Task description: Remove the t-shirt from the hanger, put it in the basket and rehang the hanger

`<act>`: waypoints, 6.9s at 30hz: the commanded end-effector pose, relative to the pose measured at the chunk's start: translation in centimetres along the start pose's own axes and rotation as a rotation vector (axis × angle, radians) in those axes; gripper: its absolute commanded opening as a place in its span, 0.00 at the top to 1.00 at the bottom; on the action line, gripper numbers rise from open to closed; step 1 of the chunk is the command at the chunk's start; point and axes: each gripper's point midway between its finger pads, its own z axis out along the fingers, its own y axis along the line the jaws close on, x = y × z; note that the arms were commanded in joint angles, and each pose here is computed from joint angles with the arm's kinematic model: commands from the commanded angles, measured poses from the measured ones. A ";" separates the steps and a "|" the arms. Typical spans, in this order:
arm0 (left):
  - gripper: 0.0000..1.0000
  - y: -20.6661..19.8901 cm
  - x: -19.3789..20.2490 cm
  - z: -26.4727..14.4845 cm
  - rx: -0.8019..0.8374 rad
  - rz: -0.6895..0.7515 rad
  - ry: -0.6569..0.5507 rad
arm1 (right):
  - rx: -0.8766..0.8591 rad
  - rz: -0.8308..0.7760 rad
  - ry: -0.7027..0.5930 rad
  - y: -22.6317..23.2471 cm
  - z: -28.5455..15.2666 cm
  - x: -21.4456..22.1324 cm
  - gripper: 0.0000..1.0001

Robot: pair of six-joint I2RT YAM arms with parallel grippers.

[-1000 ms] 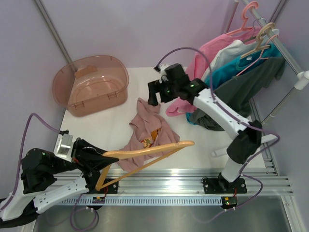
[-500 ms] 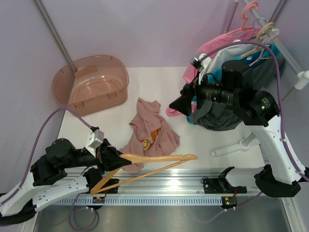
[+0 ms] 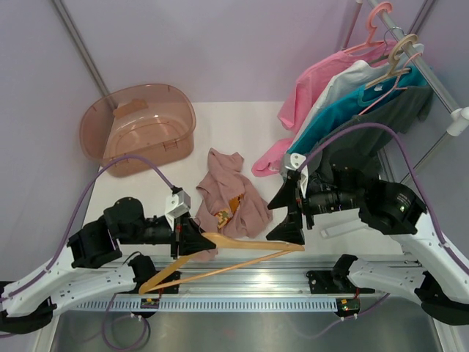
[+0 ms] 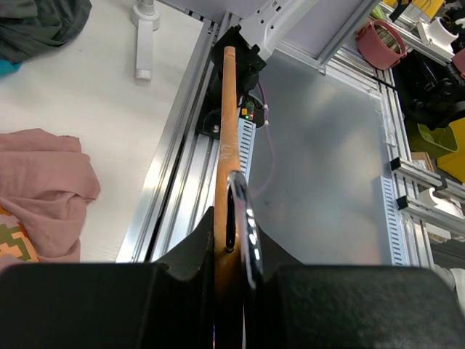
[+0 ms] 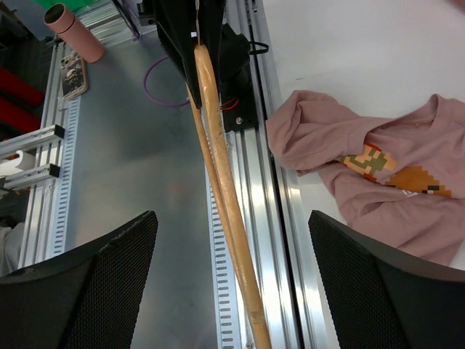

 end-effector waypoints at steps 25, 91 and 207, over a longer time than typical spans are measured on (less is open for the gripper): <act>1.00 -2.1 -2.9 0.7 0.115 0.066 -0.074 | -0.041 -0.043 0.223 -2.1 11.7 8.4 0.40; 0.01 3.9 -7.4 1.6 -0.239 -0.003 -0.243 | 0.820 0.571 -0.932 0.0 -27.7 7.4 1.00; 0.01 8.4 -4.0 5.1 -0.372 -0.100 -0.155 | 2.208 0.560 -0.482 -16.5 -29.5 0.3 1.00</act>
